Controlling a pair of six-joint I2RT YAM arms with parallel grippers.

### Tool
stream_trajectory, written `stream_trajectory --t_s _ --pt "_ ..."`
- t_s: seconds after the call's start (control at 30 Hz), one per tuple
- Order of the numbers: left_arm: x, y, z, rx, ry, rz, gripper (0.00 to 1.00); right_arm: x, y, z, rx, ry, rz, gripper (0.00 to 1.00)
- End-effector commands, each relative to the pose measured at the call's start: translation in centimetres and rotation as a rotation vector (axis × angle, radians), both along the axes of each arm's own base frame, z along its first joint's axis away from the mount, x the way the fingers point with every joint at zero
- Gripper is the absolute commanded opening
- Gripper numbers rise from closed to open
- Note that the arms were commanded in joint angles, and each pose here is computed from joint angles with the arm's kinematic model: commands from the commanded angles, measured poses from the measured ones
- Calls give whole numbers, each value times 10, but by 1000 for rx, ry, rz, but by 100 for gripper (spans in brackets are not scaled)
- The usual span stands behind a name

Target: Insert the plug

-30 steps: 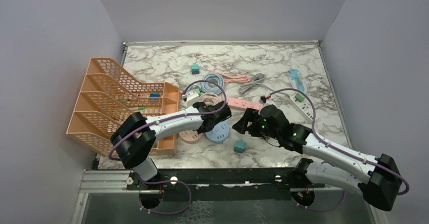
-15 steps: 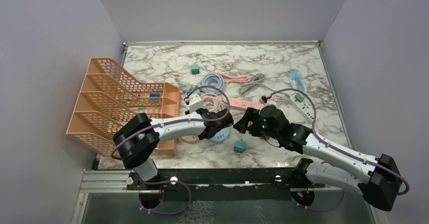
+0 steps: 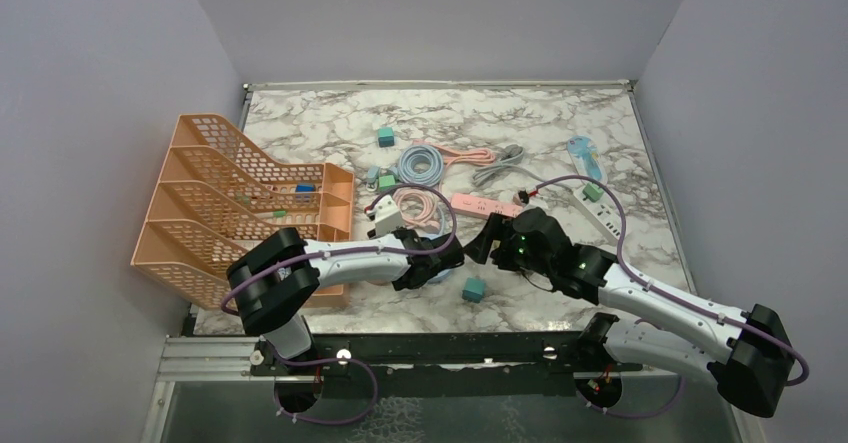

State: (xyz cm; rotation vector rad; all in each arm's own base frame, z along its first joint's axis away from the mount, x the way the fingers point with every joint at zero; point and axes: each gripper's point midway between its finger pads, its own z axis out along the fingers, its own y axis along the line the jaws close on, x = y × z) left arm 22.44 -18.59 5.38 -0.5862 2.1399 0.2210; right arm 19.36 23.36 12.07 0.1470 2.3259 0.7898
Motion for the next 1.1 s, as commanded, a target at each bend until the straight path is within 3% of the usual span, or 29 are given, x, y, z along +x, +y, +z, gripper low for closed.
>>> stream_trajectory --t_s 0.0,0.37,0.9,1.07 --pt "-51 -32 -70 -167 304 27 3 4 -3 5 -5 -14 -37 74" --pt "-42 -37 -64 -176 292 -4 6 5 -6 8 -11 -18 -48 74" --pt "-4 -35 30 -265 192 -186 65 8 -8 19 -64 -60 -10 74" --pt "-2 -16 35 -256 180 -181 73 8 -10 17 -85 -54 -7 74"
